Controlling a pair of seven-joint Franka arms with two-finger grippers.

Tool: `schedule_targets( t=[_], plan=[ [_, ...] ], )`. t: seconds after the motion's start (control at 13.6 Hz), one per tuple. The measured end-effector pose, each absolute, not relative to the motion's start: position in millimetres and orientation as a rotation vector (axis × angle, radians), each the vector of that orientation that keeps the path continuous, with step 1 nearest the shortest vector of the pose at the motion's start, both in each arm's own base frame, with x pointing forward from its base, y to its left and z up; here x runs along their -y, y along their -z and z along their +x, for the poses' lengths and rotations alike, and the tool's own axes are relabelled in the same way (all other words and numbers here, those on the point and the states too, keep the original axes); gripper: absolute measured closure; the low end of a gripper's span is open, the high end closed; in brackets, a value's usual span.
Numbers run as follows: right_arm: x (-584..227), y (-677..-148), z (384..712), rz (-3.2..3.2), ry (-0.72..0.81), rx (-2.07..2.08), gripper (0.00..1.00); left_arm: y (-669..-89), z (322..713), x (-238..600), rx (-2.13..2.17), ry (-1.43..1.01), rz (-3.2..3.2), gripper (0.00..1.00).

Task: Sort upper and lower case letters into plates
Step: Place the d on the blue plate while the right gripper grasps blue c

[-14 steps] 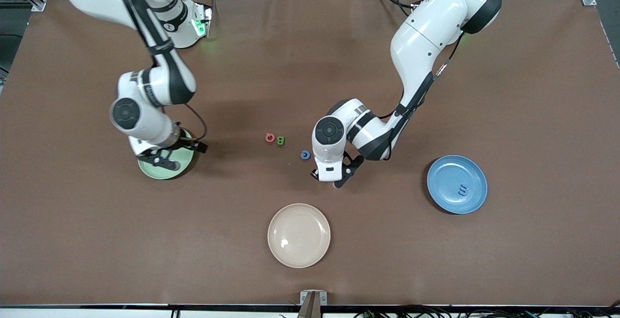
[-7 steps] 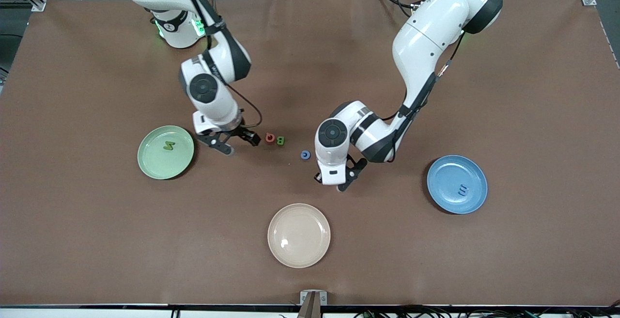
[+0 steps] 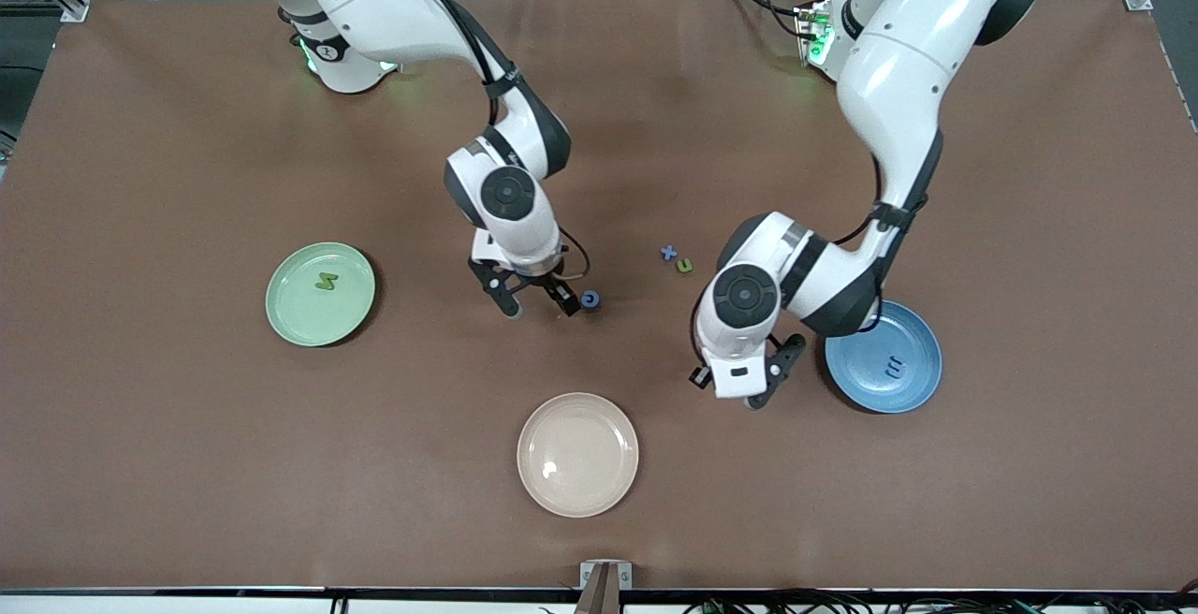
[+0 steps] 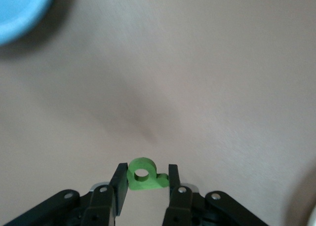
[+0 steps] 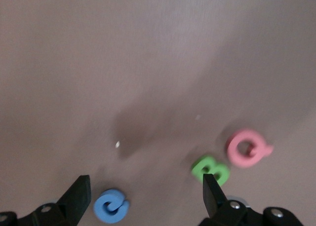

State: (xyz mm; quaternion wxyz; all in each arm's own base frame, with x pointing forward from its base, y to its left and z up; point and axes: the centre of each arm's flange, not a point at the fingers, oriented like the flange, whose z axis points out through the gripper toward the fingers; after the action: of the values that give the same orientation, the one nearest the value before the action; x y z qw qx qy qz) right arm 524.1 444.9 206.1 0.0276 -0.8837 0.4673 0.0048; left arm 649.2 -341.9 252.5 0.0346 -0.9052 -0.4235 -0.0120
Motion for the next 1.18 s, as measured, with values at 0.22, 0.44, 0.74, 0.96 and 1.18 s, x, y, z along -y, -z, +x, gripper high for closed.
schedule_targets(
  t=[0.22, 0.44, 0.74, 0.96, 1.18],
  plan=[
    [-471.8, -204.7, 536.5, -2.679, -0.027, -1.565, 0.00, -269.2, 635.8, 293.4, 1.196, 0.029, -2.807, 0.63],
    [-482.6, -185.3, 533.2, -2.678, -0.017, -1.602, 0.00, -266.0, 614.5, 237.0, 1.056, 0.029, -2.855, 0.63],
    [-495.5, -171.2, 525.1, -2.694, 0.033, -1.615, 0.11, -261.4, 615.9, 165.6, 0.904, 0.001, -2.895, 0.63],
    [-498.0, -176.6, 527.9, -2.686, 0.039, -1.610, 0.33, -257.5, 625.4, 116.3, 0.800, -0.016, -2.930, 0.63],
    [-499.8, -183.0, 530.6, -2.680, 0.043, -1.607, 0.64, -245.9, 625.1, 91.7, 0.722, -0.051, -2.948, 0.63]
  ],
)
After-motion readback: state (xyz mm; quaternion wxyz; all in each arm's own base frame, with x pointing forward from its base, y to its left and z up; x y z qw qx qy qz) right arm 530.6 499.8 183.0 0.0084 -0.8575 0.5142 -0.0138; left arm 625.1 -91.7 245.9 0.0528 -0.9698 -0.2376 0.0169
